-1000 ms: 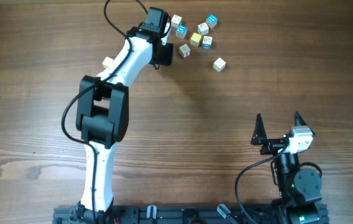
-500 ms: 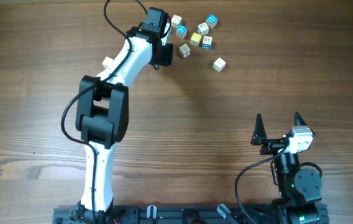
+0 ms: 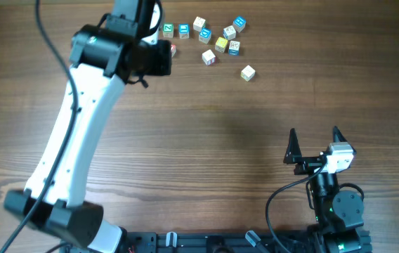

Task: Form a horizontal line
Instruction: 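Lower the left gripper and grasp the white Z block, then carry the Z block toward the table center and release it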

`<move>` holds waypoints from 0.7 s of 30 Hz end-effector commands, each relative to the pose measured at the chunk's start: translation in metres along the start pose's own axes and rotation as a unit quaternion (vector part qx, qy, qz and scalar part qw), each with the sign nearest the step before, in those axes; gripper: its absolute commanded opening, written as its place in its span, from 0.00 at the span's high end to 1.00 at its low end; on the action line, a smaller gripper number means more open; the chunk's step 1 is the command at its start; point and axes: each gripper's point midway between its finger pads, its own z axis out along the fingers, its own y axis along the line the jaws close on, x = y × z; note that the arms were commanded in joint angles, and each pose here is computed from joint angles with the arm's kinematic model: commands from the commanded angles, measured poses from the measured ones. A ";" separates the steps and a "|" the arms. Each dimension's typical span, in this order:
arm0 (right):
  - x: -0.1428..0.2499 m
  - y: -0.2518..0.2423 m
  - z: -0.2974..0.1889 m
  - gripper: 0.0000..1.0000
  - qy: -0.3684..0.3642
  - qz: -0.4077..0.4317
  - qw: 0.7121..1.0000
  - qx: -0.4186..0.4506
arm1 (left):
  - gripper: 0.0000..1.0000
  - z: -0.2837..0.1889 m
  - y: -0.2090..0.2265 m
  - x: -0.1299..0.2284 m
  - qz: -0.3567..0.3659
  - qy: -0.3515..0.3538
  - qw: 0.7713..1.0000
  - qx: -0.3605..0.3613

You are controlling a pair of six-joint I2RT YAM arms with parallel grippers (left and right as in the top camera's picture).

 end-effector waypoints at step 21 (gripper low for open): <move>-0.002 -0.003 0.000 0.00 -0.004 -0.004 1.000 0.007 | 0.88 0.155 0.003 0.133 -0.179 0.097 0.979 -0.033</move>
